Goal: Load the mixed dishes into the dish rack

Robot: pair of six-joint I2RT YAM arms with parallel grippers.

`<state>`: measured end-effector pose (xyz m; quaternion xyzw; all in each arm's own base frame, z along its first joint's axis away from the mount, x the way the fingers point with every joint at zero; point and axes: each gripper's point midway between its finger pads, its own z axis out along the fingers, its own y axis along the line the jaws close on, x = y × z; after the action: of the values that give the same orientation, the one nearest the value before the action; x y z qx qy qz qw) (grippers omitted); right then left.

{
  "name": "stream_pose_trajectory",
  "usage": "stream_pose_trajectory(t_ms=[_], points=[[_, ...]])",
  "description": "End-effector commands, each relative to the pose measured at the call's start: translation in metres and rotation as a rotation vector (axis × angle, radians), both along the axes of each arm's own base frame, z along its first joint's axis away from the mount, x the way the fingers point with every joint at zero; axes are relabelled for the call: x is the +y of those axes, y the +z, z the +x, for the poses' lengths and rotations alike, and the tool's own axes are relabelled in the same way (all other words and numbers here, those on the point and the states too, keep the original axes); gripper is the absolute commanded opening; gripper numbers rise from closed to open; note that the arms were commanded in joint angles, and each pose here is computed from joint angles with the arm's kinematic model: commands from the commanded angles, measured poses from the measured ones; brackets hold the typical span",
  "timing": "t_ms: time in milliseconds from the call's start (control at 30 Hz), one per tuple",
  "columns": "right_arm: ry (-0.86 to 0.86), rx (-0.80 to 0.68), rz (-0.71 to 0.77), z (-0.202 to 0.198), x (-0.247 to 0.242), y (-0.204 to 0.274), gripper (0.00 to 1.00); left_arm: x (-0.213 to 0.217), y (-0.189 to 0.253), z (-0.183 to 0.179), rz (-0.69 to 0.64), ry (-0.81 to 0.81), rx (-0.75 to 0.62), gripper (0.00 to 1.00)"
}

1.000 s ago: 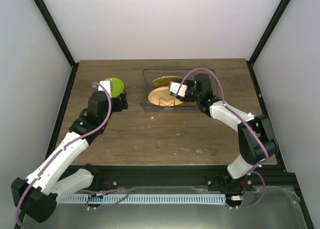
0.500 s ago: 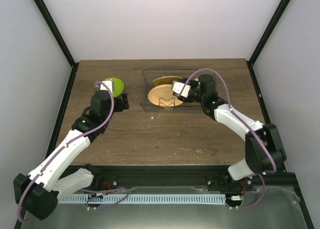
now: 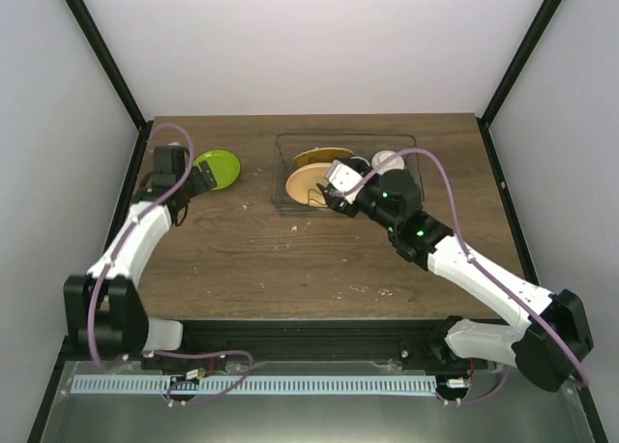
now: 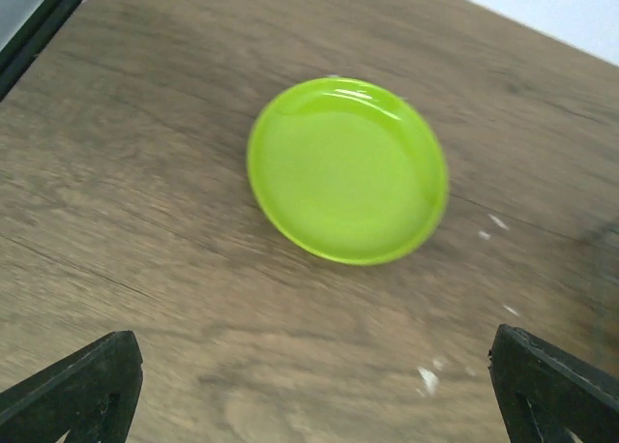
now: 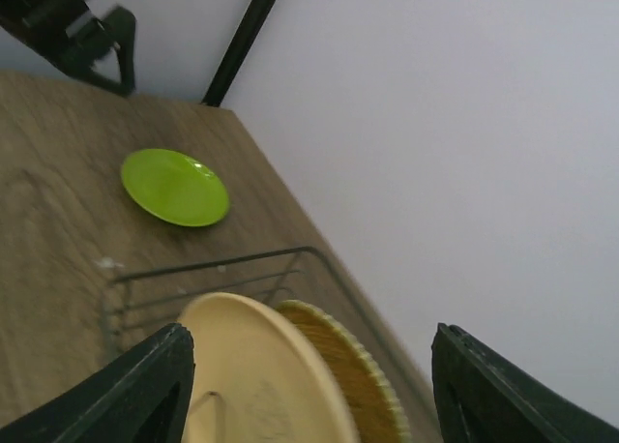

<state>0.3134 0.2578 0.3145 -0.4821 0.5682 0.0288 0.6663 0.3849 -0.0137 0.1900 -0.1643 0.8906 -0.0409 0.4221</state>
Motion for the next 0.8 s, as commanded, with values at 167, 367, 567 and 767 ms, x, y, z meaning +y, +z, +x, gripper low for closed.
stream_pose_trajectory(t_ms=[167,367,567,767], points=[[-0.301,0.409,0.143,0.019,0.028,-0.056,0.72,0.042,-0.043,0.072,-0.018,0.069,0.219,1.0],[-0.297,0.44,0.176,-0.003,0.017,-0.061,0.74,0.061,-0.068,0.107,-0.023,0.108,0.287,1.0],[-0.239,0.535,0.26,-0.029,0.01,-0.053,0.74,0.075,-0.104,0.125,-0.057,0.126,0.362,1.0],[-0.27,0.587,0.231,-0.031,0.007,-0.069,0.76,0.067,-0.139,0.137,-0.109,0.082,0.427,0.95]])
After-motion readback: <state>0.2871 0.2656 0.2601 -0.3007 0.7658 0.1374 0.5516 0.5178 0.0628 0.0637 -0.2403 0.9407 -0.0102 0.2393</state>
